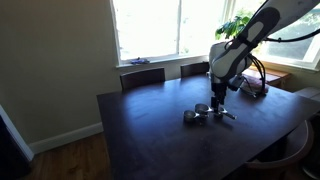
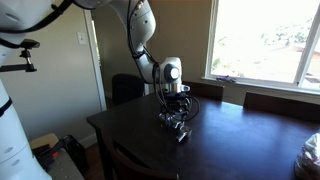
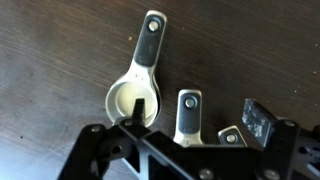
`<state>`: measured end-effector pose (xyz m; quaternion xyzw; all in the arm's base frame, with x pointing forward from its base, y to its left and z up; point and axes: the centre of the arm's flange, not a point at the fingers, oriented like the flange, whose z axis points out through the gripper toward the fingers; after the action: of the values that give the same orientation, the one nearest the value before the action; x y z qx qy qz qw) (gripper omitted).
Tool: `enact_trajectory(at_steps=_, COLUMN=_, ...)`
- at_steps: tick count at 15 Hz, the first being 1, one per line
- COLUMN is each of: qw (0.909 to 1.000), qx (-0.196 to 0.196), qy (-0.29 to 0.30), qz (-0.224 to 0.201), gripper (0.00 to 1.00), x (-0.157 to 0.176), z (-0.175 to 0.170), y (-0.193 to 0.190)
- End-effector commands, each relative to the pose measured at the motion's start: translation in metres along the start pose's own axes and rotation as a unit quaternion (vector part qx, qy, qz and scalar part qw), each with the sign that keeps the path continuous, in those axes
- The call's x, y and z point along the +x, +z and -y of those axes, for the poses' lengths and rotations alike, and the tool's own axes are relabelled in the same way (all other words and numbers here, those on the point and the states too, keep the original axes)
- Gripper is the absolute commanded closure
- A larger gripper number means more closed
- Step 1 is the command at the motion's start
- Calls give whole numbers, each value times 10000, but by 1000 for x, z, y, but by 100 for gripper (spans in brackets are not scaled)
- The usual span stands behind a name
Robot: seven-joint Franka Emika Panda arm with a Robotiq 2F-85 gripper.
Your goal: Unstack the silver pots.
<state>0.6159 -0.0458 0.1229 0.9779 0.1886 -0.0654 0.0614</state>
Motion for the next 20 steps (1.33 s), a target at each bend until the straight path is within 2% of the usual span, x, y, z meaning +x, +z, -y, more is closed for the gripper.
enact_trajectory(at_steps=1, qw=9985, qx=137, qy=498, qz=-171, gripper=0, x=-45, z=-1, y=-8)
enact_trajectory(at_steps=5, qw=9937, qx=231, qy=963, qz=-526, gripper=0, x=-52, z=-8, y=9)
enact_trajectory(at_steps=6, qw=9924, qx=231, qy=1078, qz=-547, gripper=9, x=-52, z=-9, y=12)
enact_trajectory(at_steps=8, qw=9903, qx=245, qy=1261, qz=-534, gripper=15, x=-55, z=-11, y=15)
enact_trajectory(at_steps=11, qw=9882, qx=229, qy=1440, qz=-466, gripper=13, x=-67, z=-14, y=15)
enact_trajectory(at_steps=14, qw=9868, qx=129, qy=1526, qz=-527, gripper=2, x=-77, z=-19, y=20)
enact_trajectory(at_steps=17, qw=9865, qx=21, qy=1529, qz=-583, gripper=0, x=-81, z=-25, y=28)
enact_trajectory(at_steps=18, qw=9862, qx=13, qy=1546, qz=-589, gripper=7, x=-82, z=-27, y=30)
enact_trajectory(at_steps=20, qw=9858, qx=8, qy=1573, qz=-595, gripper=32, x=-86, z=-30, y=31)
